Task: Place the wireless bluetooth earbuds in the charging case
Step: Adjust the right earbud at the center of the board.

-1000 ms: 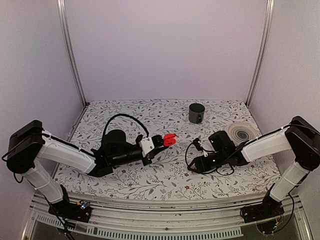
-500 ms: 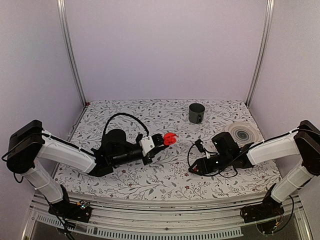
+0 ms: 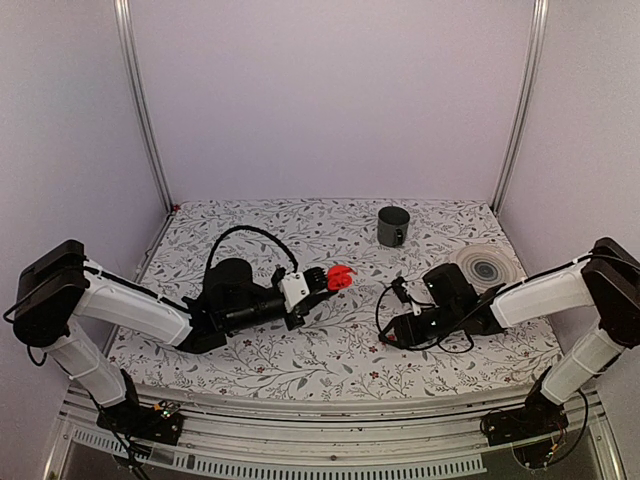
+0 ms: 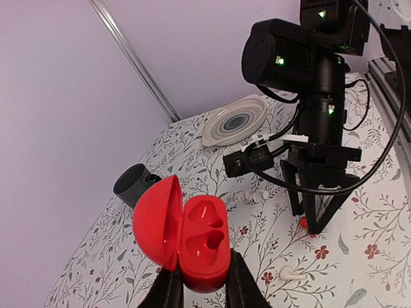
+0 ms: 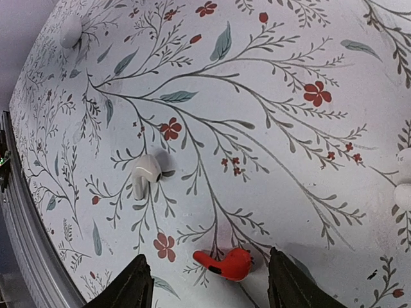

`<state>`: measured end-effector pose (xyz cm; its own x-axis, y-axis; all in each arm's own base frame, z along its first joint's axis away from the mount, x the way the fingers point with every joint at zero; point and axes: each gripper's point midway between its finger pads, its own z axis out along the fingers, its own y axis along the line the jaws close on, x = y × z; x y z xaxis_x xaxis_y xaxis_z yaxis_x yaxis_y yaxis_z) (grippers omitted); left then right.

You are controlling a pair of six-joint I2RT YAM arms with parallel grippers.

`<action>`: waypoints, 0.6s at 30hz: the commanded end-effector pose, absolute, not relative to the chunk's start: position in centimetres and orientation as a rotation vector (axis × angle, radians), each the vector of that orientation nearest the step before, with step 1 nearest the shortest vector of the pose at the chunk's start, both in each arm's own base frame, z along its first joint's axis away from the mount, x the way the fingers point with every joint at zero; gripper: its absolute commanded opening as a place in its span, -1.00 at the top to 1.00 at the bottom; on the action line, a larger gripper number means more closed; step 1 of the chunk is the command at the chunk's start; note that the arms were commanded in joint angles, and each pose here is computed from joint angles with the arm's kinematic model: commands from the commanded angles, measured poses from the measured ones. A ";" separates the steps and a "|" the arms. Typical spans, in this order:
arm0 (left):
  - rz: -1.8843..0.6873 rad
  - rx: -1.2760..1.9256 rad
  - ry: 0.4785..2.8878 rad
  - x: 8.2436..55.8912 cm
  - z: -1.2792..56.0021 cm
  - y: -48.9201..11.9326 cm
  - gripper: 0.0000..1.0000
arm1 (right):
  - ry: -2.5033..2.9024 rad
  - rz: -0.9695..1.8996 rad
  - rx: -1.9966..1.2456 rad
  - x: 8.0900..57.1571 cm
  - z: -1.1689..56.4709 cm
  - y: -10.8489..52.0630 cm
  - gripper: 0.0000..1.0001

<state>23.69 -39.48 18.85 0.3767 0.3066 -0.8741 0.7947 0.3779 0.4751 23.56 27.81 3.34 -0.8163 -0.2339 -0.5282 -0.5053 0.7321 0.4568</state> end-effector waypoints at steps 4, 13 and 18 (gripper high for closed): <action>-0.451 1.179 1.167 23.2 20.3 -40.1 1.00 | 2.453 0.868 -0.631 25.0 2.6 29.4 -0.27; -0.446 1.179 1.172 23.2 20.1 -40.1 1.00 | 2.497 0.918 -0.632 23.1 1.7 28.7 -0.27; -0.449 1.176 1.176 23.4 20.0 -40.2 1.00 | 2.513 0.946 -0.617 22.0 2.0 28.3 -0.27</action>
